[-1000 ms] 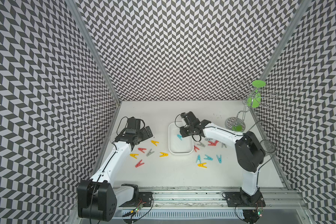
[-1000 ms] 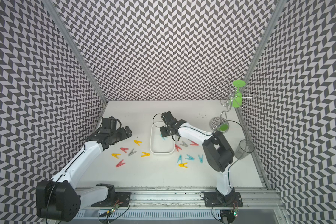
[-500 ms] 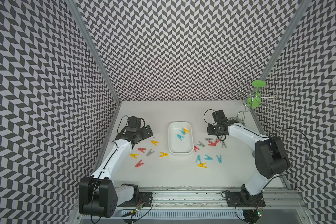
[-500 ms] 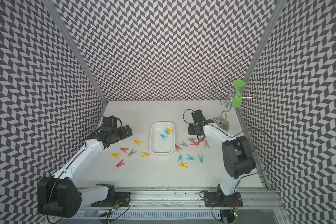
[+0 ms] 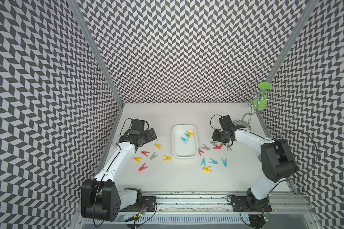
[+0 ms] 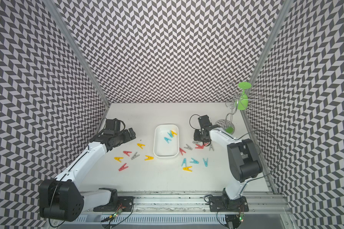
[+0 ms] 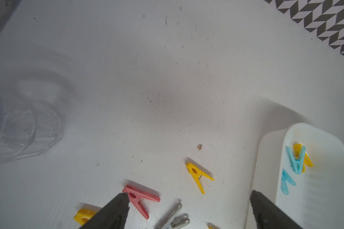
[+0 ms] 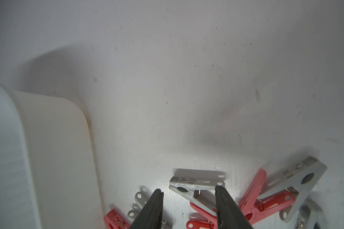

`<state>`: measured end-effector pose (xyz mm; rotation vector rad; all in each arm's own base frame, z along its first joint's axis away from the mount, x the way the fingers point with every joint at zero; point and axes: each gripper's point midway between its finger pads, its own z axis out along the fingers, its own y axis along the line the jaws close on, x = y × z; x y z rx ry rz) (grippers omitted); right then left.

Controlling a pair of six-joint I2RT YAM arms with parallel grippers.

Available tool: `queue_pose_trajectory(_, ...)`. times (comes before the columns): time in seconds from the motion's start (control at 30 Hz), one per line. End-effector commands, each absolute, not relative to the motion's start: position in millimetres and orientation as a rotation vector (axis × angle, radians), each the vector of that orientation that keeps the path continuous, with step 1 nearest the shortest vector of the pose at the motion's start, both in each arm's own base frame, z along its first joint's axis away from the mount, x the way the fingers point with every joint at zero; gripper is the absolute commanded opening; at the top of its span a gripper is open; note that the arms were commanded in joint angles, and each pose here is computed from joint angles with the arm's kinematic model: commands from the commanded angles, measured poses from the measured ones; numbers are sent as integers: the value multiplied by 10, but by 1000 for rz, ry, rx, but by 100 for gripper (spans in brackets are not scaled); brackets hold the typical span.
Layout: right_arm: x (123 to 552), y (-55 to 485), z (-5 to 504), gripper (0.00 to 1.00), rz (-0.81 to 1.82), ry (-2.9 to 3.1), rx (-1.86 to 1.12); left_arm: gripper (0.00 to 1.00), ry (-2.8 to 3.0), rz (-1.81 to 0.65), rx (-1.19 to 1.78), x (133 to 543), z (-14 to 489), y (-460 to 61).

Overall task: Put the clothespins into the storage box
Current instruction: Pick up the clothespin from the center of the board.

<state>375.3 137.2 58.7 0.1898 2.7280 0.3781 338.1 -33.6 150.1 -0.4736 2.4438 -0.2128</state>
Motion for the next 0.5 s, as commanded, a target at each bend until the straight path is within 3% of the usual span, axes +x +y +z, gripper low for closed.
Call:
queue_pose_trajectory(0.0,3726,1371,519,46,399,2735,234,100,2411,-206,-461,3454,1609,-313)
queue_pose_trajectory(0.47,3689,1391,350,47,428,2748,273,100,2418,-206,-464,3465,1574,-316)
